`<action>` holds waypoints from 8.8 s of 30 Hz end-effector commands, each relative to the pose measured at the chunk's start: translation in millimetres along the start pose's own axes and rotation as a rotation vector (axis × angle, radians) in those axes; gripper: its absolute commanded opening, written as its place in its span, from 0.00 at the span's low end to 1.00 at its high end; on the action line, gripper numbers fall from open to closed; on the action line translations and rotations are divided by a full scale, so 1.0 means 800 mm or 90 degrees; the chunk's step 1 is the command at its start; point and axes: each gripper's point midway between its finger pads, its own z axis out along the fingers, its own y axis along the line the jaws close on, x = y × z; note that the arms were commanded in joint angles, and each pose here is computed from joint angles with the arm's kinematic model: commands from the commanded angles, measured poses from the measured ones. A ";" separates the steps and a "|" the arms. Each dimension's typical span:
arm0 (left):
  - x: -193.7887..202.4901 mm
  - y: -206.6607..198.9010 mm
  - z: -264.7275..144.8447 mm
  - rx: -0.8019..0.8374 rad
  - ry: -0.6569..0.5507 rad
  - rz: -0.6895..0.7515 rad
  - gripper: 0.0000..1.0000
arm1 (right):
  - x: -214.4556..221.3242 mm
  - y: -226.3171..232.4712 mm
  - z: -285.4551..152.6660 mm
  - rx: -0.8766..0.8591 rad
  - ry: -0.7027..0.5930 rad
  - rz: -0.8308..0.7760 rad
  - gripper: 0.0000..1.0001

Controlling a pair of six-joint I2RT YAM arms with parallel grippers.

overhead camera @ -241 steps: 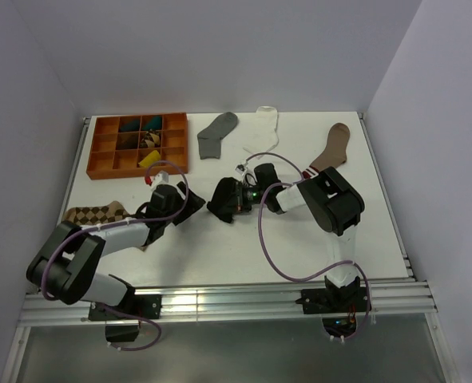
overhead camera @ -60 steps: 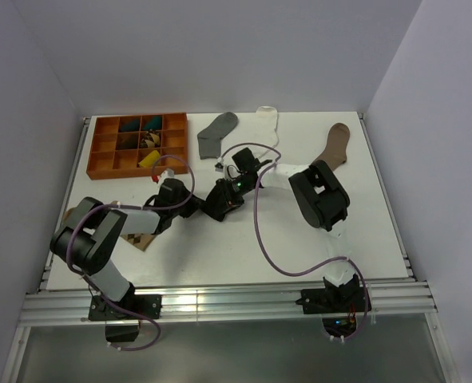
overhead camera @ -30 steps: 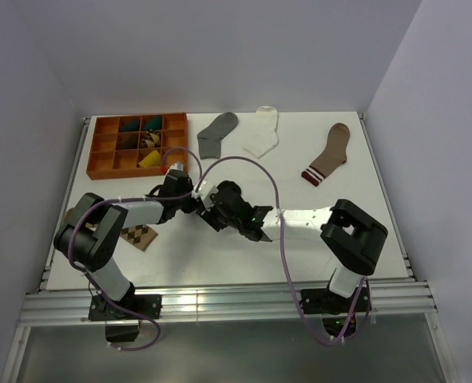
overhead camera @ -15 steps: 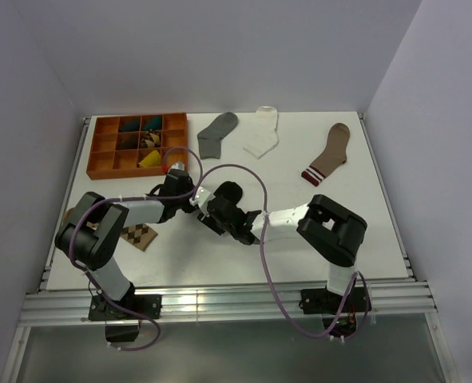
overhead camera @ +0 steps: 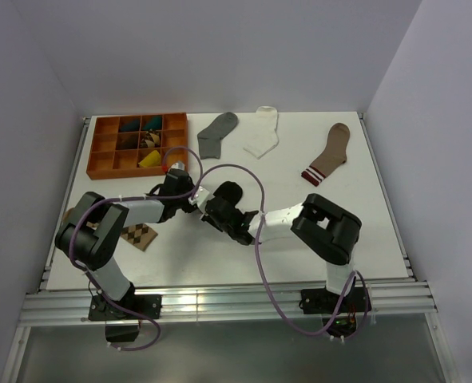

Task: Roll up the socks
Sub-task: Roll the sock at the center of the board.

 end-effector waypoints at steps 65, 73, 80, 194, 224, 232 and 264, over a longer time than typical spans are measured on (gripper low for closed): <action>0.032 0.068 -0.040 -0.039 -0.025 -0.101 0.65 | 0.055 0.014 0.018 -0.514 0.303 0.598 0.02; 0.048 0.084 -0.045 -0.080 -0.023 -0.166 0.65 | 0.057 0.011 0.018 -0.491 0.298 0.609 0.02; 0.056 0.072 -0.038 -0.087 -0.020 -0.156 0.61 | 0.053 0.007 0.021 -0.476 0.288 0.616 0.02; -0.012 0.023 -0.065 0.011 -0.081 -0.089 0.67 | 0.048 0.013 -0.014 -0.452 0.247 0.612 0.00; 0.025 0.010 -0.022 0.022 -0.043 -0.121 0.60 | 0.068 0.008 -0.006 -0.459 0.261 0.722 0.00; 0.039 0.018 -0.012 -0.003 -0.024 -0.119 0.51 | 0.069 0.009 -0.004 -0.457 0.256 0.728 0.00; 0.028 -0.003 -0.015 -0.046 -0.018 0.022 0.00 | -0.039 -0.068 -0.069 -0.055 -0.071 0.181 0.60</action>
